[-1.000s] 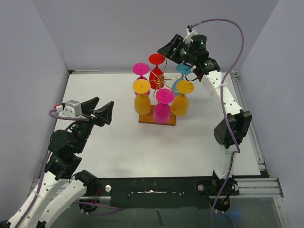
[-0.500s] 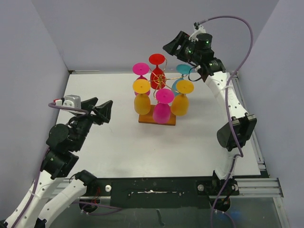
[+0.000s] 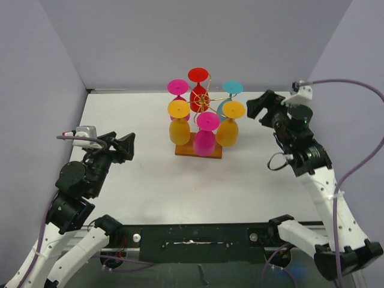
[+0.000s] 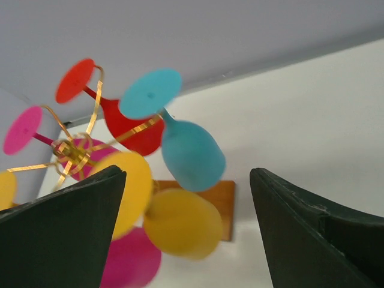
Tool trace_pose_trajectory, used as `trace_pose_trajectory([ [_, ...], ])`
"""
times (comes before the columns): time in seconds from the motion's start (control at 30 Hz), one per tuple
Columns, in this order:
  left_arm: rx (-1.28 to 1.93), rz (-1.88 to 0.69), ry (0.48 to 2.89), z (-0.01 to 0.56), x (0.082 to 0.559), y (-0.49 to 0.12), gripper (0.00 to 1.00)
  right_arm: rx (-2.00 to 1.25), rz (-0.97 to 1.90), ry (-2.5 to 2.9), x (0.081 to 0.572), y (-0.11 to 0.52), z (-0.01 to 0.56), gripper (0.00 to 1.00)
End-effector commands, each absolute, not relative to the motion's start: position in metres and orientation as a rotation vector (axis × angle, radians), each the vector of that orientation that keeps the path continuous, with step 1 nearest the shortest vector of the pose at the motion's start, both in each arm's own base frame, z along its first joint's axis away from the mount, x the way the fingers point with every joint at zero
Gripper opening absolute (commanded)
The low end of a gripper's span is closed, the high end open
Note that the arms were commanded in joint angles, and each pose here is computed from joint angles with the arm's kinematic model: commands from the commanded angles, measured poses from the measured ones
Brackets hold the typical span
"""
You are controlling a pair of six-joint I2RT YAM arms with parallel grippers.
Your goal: Place the wine glass upside down on the wine glass rack
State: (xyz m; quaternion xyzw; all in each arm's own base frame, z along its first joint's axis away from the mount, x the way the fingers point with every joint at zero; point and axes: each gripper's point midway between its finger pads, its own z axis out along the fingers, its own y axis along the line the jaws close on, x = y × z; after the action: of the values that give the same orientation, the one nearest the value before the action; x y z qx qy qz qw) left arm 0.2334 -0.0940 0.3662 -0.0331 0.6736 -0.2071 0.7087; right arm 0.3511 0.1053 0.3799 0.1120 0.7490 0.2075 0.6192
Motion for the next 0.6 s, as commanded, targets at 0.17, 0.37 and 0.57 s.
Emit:
trace_pose_trajectory([
  [0.17,-0.126,-0.469,1.45,0.371,0.222,-0.081,0.67,0.442,0.238,1.793,0.261,0.037,0.306,0.99],
  [0.37,-0.138,-0.457,1.461,0.376,0.215,-0.074,0.68,0.564,0.09,1.851,0.22,0.002,0.284,0.98],
  [0.57,-0.144,-0.434,1.437,0.4,0.198,-0.058,0.67,0.593,0.004,1.762,0.183,-0.028,0.312,0.98],
])
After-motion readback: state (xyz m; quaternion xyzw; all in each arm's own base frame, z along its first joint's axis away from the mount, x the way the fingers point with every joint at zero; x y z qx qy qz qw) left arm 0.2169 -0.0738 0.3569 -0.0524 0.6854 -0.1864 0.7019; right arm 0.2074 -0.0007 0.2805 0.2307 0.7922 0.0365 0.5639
